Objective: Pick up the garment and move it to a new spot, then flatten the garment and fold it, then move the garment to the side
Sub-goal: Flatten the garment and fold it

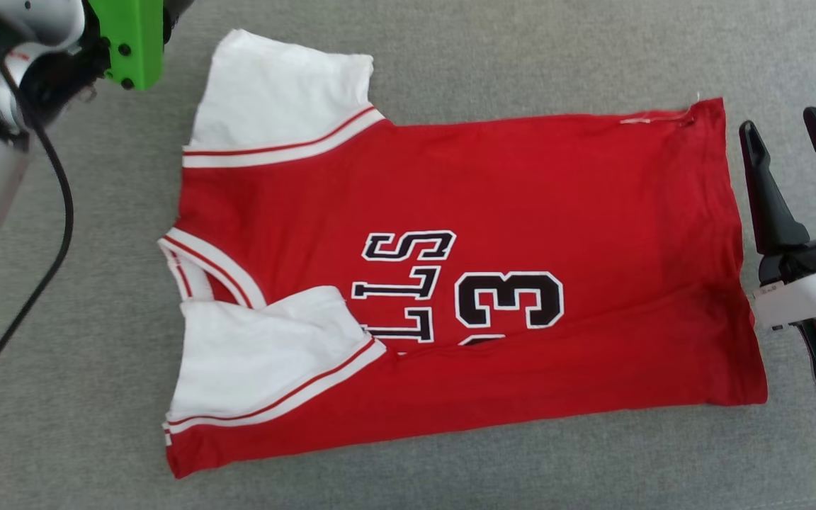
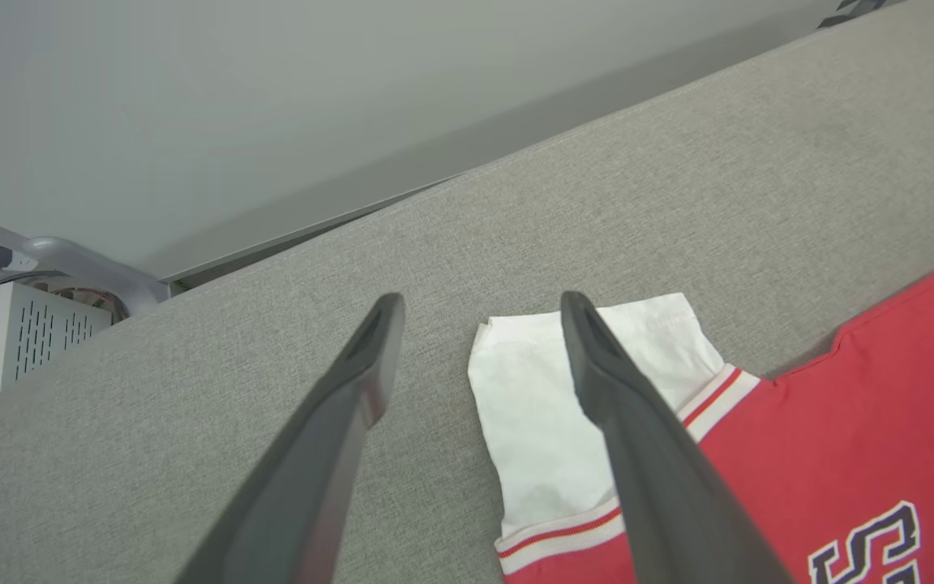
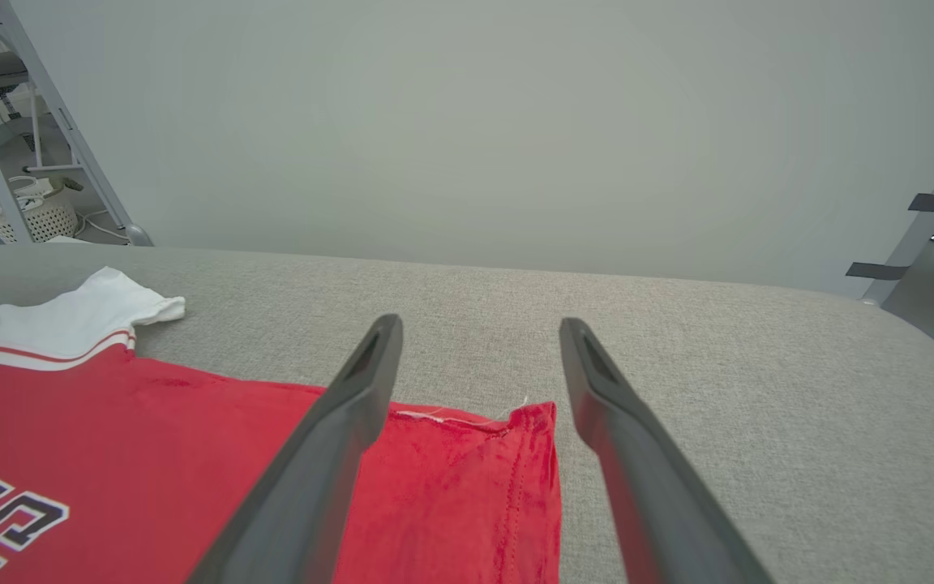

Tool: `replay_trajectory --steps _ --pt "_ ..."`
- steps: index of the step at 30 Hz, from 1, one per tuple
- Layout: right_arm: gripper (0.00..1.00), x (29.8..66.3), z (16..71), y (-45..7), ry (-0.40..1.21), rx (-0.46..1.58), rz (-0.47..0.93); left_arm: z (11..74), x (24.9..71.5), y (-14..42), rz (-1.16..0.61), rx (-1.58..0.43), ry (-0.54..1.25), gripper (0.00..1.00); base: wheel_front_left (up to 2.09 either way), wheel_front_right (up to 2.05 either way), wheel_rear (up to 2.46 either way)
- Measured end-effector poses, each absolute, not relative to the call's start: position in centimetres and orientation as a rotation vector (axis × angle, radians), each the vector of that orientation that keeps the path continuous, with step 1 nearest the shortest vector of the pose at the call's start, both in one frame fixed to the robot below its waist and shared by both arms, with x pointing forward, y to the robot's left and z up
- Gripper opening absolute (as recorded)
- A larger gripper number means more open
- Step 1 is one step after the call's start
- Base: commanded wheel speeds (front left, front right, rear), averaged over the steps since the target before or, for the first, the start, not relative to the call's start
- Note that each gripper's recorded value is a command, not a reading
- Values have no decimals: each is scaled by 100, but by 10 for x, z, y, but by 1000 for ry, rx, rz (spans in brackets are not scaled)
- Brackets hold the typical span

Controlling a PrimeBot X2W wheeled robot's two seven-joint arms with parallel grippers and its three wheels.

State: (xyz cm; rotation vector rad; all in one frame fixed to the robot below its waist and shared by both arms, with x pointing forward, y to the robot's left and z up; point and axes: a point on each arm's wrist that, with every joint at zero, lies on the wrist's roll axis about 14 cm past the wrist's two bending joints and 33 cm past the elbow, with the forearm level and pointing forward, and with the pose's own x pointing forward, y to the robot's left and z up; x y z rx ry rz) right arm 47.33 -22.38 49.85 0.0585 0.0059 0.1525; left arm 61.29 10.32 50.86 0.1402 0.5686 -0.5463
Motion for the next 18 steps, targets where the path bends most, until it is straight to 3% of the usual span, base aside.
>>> replay_trajectory --steps 7,15,16,17,18 --pt "100 481 469 -233 70 41 131 425 617 101 -572 227 922 100 0 0 0" --pt "100 479 442 -248 136 17 97 367 616 92 -602 243 1060 100 0 0 0" --pt "100 478 440 -250 139 14 92 364 616 91 -604 247 1070 38 0 0 0" --pt "100 477 439 -253 144 10 86 363 617 90 -607 249 1072 0 0 0 0" --pt "100 477 439 -256 146 6 82 364 616 90 -609 249 1070 0 0 0 0"
